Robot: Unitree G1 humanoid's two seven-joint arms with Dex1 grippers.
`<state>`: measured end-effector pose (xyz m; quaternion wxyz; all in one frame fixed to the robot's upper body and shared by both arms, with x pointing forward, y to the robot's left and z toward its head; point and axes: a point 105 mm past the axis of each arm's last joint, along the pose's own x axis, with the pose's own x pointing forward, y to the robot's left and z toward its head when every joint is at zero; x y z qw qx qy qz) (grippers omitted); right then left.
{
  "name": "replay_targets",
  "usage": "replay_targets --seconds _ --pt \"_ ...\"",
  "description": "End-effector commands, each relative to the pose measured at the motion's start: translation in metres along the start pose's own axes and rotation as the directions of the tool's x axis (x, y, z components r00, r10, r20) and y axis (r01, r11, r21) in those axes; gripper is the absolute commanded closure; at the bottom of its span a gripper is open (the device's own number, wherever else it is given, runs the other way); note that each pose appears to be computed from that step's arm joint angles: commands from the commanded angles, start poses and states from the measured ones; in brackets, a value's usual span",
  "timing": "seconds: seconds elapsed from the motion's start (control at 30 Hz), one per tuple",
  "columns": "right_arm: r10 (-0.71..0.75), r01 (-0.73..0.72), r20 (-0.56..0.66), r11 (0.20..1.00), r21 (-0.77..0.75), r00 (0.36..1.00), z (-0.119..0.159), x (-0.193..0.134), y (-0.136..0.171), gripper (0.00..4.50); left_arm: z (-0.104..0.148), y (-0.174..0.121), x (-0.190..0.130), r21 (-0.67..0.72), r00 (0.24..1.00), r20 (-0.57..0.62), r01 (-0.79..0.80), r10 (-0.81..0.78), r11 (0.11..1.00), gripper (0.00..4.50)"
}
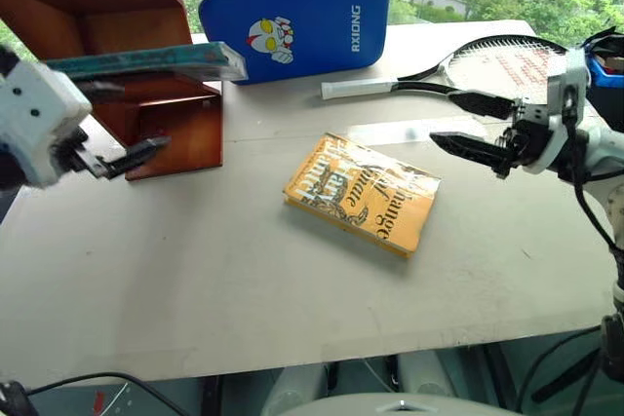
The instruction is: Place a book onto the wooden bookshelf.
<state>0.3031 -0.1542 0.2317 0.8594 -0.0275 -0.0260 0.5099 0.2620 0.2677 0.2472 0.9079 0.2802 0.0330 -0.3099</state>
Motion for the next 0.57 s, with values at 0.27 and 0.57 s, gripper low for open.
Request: replay_targets --seconds 0.27,0.57 --pt "-0.226 0.218 -0.262 0.974 -0.063 0.938 -0.128 -0.071 0.015 0.0 -0.058 -0.126 0.076 -0.352 0.991 0.125 0.079 -0.036 0.933 0.08" --pt "-0.306 0.311 -0.227 0.95 -0.018 0.925 -0.155 -0.079 0.027 0.0 -0.099 -0.167 0.071 -0.338 0.998 -0.004 0.064 -0.07 0.939 0.08"
